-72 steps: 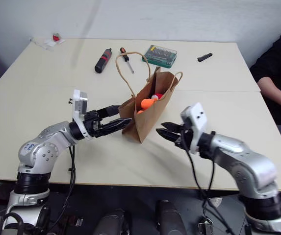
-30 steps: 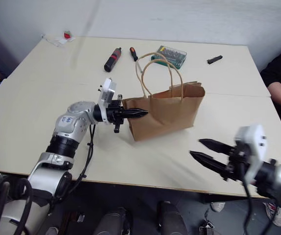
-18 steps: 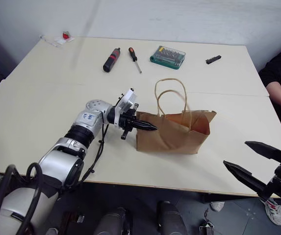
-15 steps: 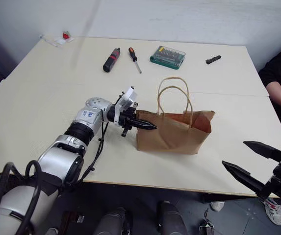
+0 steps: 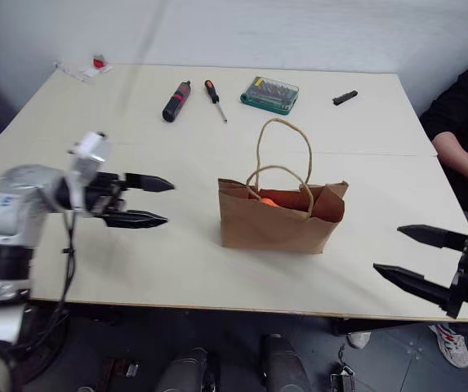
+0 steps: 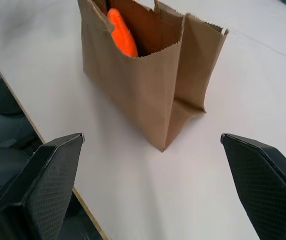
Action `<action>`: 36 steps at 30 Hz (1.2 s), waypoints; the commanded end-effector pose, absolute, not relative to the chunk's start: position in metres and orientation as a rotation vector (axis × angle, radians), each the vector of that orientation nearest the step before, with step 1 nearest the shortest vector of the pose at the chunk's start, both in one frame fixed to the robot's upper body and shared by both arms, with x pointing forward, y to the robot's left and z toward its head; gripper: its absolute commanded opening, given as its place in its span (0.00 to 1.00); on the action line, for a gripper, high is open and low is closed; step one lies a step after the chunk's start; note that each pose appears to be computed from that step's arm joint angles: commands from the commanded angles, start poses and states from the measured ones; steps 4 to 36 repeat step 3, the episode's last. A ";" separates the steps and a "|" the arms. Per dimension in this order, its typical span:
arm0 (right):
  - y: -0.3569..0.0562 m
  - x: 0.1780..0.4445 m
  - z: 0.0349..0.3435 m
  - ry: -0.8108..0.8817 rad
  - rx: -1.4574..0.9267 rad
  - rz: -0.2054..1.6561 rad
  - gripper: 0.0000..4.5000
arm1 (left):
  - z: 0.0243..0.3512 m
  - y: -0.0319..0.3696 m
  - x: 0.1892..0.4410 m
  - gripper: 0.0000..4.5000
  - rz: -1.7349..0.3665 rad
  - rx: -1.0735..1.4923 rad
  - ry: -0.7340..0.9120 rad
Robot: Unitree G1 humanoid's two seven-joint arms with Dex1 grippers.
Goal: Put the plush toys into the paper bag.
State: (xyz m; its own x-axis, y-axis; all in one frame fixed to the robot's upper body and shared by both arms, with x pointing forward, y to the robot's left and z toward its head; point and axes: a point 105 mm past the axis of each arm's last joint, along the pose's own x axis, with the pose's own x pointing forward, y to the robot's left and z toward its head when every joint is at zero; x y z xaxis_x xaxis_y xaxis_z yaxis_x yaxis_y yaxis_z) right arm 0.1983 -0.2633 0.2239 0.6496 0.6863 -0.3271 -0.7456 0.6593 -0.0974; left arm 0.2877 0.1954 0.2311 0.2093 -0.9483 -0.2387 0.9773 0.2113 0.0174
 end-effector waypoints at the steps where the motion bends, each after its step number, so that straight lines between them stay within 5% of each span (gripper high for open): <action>1: -0.269 0.204 0.240 0.247 -0.252 0.866 1.00 | 0.255 0.207 0.261 0.99 -1.323 0.224 0.169; 36: -0.271 0.208 0.246 0.235 -0.245 0.882 1.00 | 0.259 0.210 0.256 0.99 -1.302 0.221 0.176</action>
